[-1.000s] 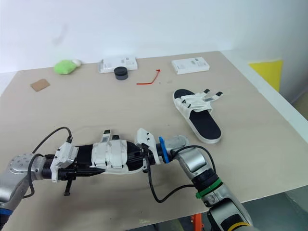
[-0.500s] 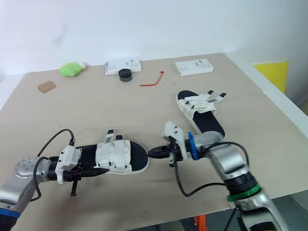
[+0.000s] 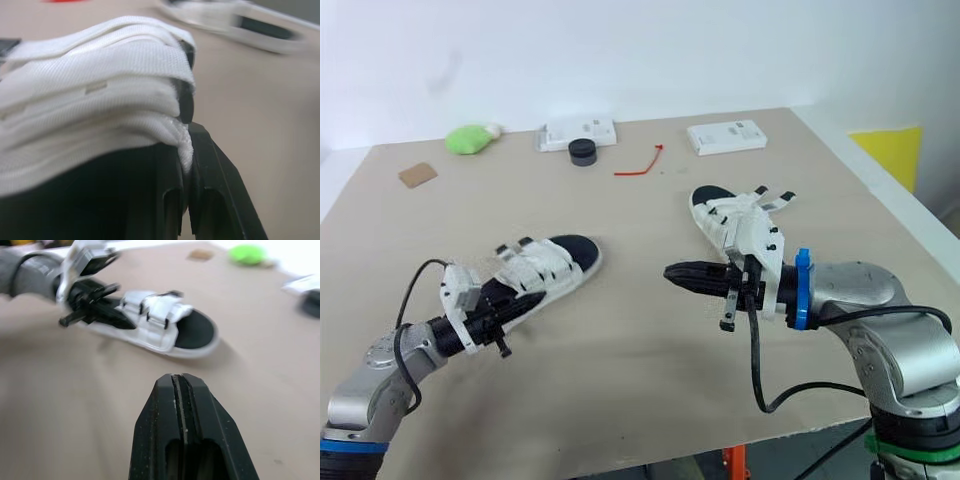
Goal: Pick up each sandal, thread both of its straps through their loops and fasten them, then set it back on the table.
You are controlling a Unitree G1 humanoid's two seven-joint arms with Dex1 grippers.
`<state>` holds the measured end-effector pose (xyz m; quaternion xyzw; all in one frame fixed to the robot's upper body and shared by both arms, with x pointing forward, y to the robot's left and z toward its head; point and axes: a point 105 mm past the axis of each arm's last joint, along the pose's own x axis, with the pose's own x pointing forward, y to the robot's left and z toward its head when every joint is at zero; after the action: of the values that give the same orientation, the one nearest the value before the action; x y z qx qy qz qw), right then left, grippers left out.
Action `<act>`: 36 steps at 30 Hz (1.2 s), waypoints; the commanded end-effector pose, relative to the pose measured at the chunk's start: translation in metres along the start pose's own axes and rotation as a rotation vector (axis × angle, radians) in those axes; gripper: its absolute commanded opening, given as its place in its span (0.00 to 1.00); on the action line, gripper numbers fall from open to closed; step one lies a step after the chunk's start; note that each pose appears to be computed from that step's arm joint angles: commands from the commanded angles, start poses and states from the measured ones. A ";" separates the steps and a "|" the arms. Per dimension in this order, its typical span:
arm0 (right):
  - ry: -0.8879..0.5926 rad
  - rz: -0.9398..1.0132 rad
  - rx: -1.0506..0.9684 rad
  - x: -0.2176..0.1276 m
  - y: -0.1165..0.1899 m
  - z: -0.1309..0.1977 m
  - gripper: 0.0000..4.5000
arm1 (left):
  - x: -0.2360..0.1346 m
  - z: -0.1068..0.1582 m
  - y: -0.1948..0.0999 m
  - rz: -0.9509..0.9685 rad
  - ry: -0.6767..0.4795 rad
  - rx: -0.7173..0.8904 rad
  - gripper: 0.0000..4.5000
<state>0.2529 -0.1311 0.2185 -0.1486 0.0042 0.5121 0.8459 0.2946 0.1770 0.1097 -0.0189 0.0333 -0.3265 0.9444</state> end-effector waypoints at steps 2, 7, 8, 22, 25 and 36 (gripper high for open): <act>-0.082 -0.056 -0.073 -0.004 0.008 0.022 0.00 | -0.021 -0.006 0.058 0.446 0.057 -0.015 0.03; -0.129 -0.074 -0.034 -0.001 0.007 0.021 0.00 | -0.028 -0.001 0.074 0.601 0.054 -0.045 0.03; -0.125 -0.076 -0.029 0.001 0.006 0.019 0.00 | -0.026 0.000 0.071 0.593 0.052 -0.047 0.03; -0.118 -0.079 -0.001 0.002 -0.003 0.005 0.00 | -0.017 0.000 0.071 0.703 0.047 -0.090 0.03; -0.127 -0.088 0.001 0.003 -0.004 0.005 0.00 | -0.014 0.001 0.074 0.718 0.043 -0.082 0.03; -0.136 -0.103 0.003 0.006 -0.010 0.002 0.00 | 0.002 0.019 0.066 0.611 -0.043 -0.055 0.51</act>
<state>0.2650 -0.1317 0.2132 -0.1066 -0.0362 0.4760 0.8722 0.3373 0.2305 0.1200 -0.0443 0.0359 -0.0133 0.9983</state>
